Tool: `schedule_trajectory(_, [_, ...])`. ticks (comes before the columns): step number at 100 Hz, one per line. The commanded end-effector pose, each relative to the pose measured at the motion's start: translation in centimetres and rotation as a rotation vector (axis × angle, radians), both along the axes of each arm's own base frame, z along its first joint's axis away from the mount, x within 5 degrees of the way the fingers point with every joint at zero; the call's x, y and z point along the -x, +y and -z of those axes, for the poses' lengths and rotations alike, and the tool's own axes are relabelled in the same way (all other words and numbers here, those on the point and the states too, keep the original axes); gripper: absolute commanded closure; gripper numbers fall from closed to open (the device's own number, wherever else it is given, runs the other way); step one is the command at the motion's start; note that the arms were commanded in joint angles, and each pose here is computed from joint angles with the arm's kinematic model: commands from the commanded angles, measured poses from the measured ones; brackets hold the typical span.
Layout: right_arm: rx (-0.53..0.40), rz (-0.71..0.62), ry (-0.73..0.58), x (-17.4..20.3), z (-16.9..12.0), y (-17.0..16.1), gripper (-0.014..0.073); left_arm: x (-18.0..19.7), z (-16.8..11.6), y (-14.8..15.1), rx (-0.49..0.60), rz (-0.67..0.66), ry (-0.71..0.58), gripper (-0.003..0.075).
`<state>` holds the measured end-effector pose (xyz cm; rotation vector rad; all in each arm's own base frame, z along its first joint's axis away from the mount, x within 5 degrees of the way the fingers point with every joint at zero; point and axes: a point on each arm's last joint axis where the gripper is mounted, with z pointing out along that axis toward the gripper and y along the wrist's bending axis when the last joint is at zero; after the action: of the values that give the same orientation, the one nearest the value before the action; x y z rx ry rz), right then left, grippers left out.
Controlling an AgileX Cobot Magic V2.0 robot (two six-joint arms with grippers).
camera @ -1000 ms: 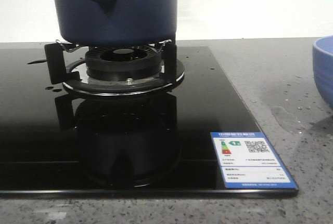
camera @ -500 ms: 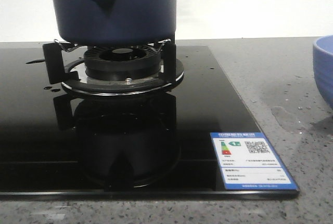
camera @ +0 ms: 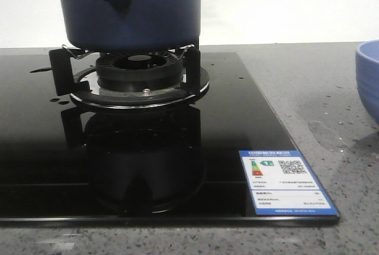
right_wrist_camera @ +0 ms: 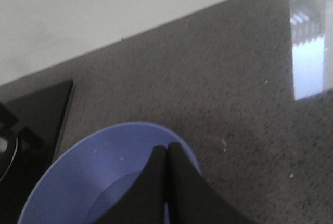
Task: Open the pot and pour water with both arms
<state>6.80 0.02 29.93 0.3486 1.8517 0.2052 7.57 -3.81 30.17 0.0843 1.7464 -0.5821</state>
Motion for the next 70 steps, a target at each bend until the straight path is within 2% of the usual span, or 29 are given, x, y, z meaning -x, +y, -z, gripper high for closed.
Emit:
schedule_trajectory(1, [-0.051, -0.078, 0.062, -0.7, -2.0, 0.6, 0.0657, -0.7, -2.4, -1.0, 0.031, 0.104, -0.068, 0.0740])
schedule_trajectory(15, [-0.095, -0.244, 0.257, -1.7, -2.8, 2.0, 0.0661, -1.7, -3.7, -3.8, 0.061, 0.390, -0.087, 0.0740])
schedule_trajectory(21, [-0.072, -0.343, 0.279, -2.0, -3.5, 2.7, 0.0661, -2.0, -4.3, -5.1, 0.074, 0.523, -0.118, 0.0740])
schedule_trajectory(27, [-0.093, -0.448, 0.289, -2.2, -4.1, 3.6, 0.0661, -2.7, -5.0, -6.1, 0.071, 0.622, -0.150, 0.0740])
schedule_trajectory(41, [-0.107, -0.658, 0.230, -2.3, -5.5, 5.3, 0.0661, -4.6, -6.3, -8.0, 0.059, 0.794, -0.191, 0.0740])
schedule_trajectory(49, [-0.038, -0.722, 0.156, -2.4, -6.1, 5.6, 0.0661, -5.9, -6.9, -8.8, 0.021, 0.873, -0.240, 0.0740])
schedule_trajectory(61, [0.050, -0.724, 0.068, -2.6, -6.6, 5.4, 0.0657, -7.9, -7.8, -9.9, -0.067, 0.942, -0.358, 0.0730])
schedule_trajectory(66, [0.058, -0.703, 0.045, -2.8, -6.7, 5.3, 0.0653, -8.6, -8.1, -10.2, -0.093, 0.952, -0.397, 0.0688])
schedule_trajectory(70, [0.061, -0.692, 0.034, -2.9, -6.8, 5.2, 0.0652, -9.3, -8.4, -10.4, -0.109, 0.951, -0.415, 0.0622])
